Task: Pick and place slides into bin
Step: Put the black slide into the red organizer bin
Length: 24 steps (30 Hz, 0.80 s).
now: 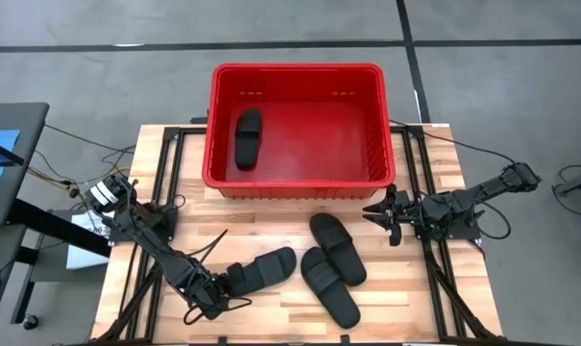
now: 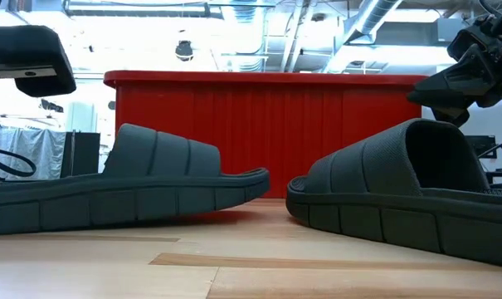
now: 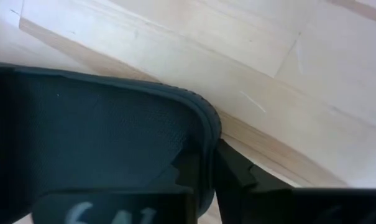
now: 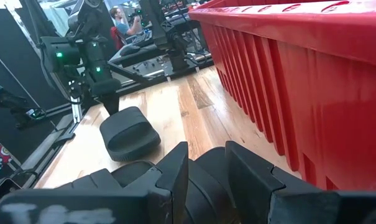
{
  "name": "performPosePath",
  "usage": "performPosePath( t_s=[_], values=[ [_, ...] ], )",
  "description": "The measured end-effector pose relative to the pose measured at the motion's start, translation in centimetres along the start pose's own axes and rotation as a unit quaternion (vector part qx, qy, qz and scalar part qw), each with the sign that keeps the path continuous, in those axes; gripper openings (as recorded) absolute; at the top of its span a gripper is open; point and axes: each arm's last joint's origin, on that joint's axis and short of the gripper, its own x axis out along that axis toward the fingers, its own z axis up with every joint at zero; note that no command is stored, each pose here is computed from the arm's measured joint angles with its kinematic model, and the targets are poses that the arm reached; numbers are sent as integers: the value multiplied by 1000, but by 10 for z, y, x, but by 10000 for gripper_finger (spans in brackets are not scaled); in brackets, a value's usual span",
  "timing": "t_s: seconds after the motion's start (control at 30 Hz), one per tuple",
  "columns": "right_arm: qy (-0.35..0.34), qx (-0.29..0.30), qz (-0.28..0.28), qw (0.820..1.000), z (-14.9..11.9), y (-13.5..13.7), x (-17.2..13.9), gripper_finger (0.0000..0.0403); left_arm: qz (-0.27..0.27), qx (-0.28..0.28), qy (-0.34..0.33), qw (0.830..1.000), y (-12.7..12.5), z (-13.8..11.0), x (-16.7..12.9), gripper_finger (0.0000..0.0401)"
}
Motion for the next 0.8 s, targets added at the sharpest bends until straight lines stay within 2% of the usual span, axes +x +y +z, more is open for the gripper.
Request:
performPosePath(
  t_s=[0.43,0.6,0.8],
  values=[
    [0,0,0,1000,0,0,0,98,3,-32,1,999,0,0,0,3],
    [0,0,0,1000,0,0,0,98,10,-72,0,997,1,1,0,2],
    [0,0,0,1000,0,0,0,98,43,-100,-6,994,1,14,-7,2]
  ],
)
